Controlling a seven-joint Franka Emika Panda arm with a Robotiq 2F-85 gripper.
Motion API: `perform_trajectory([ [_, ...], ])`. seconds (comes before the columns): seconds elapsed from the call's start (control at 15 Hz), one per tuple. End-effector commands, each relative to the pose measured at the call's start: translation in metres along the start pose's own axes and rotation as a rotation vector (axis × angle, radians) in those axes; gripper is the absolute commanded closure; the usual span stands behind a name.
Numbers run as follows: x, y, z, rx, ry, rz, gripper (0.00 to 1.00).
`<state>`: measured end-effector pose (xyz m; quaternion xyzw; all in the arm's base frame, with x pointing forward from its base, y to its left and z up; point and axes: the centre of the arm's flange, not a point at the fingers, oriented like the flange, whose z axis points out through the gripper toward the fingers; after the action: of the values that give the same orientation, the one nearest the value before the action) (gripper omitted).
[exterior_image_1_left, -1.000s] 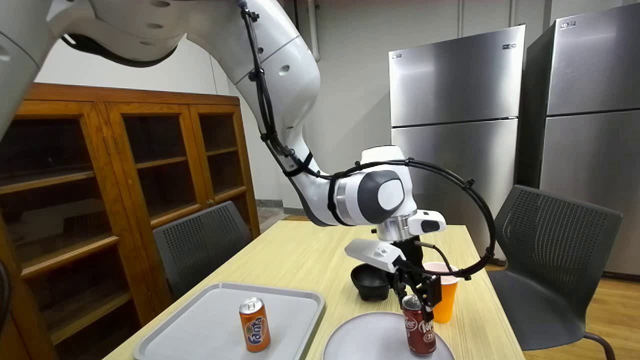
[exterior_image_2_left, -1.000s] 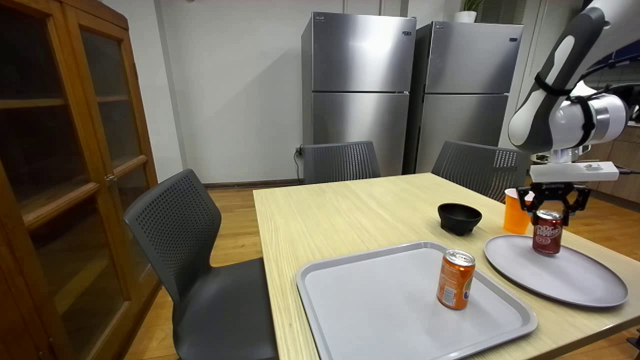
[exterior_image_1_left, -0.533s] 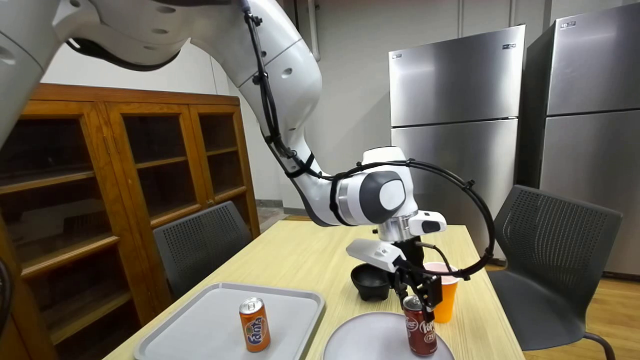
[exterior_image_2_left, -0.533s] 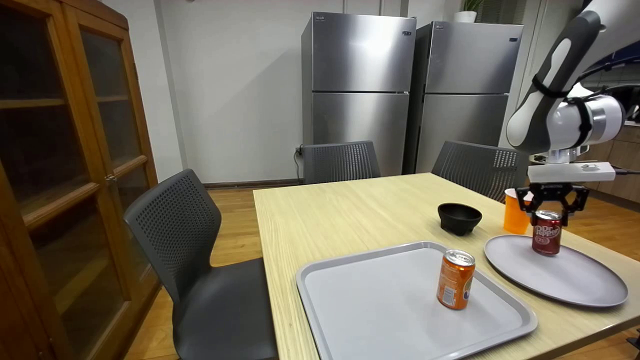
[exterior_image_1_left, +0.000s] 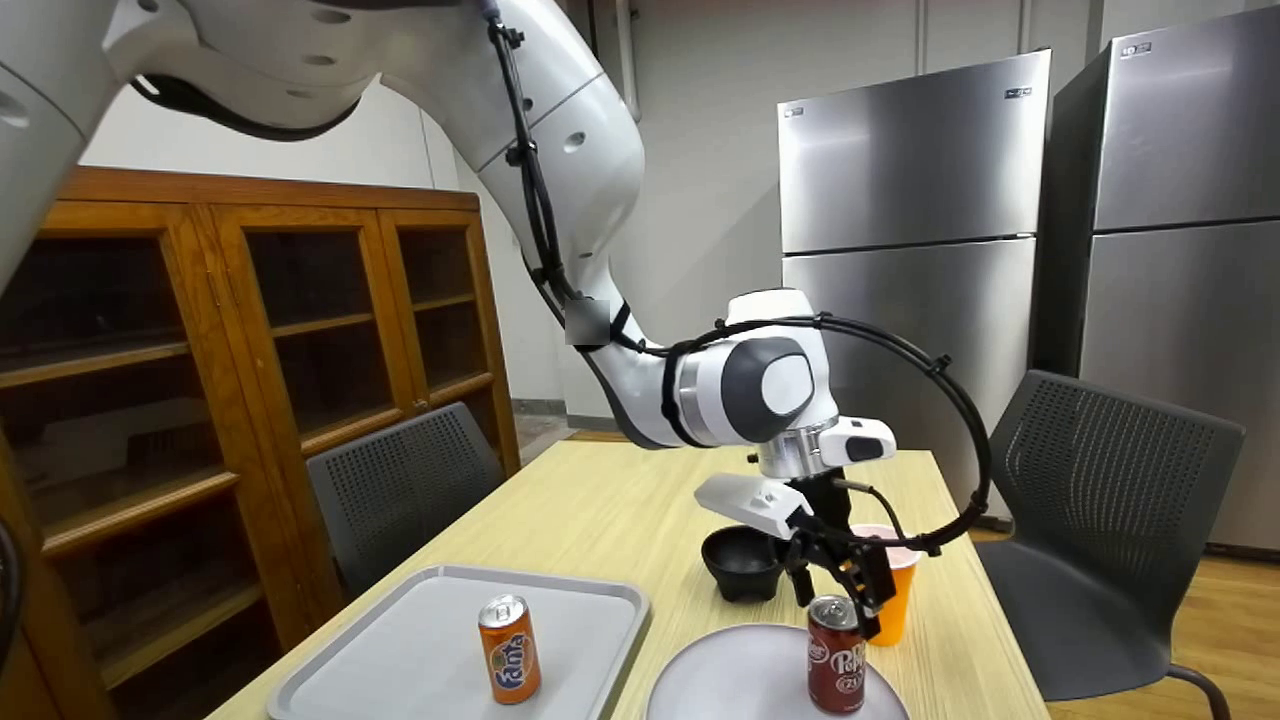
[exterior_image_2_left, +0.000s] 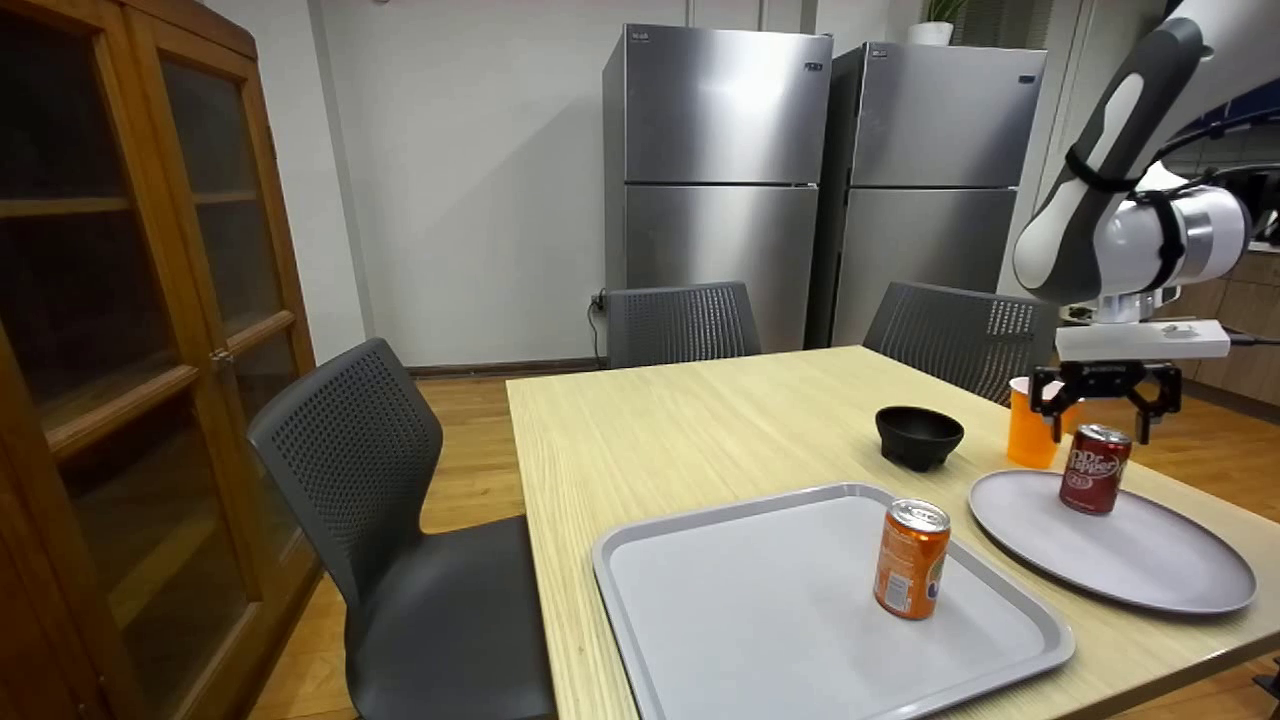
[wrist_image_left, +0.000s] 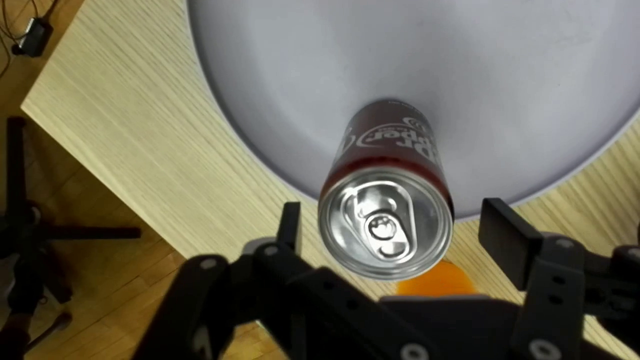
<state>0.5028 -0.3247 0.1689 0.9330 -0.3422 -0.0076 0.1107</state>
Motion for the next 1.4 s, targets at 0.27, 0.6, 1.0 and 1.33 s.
perform_trajectory([
  [0.27, -0.001, -0.001, -0.070, 0.034, 0.074, 0.024, 0.00],
  [0.6, -0.023, -0.024, -0.119, 0.061, 0.138, -0.024, 0.00],
  [1.0, -0.083, -0.071, -0.161, 0.070, 0.178, -0.136, 0.00],
  [1.33, -0.139, -0.109, -0.183, 0.089, 0.198, -0.226, 0.00],
])
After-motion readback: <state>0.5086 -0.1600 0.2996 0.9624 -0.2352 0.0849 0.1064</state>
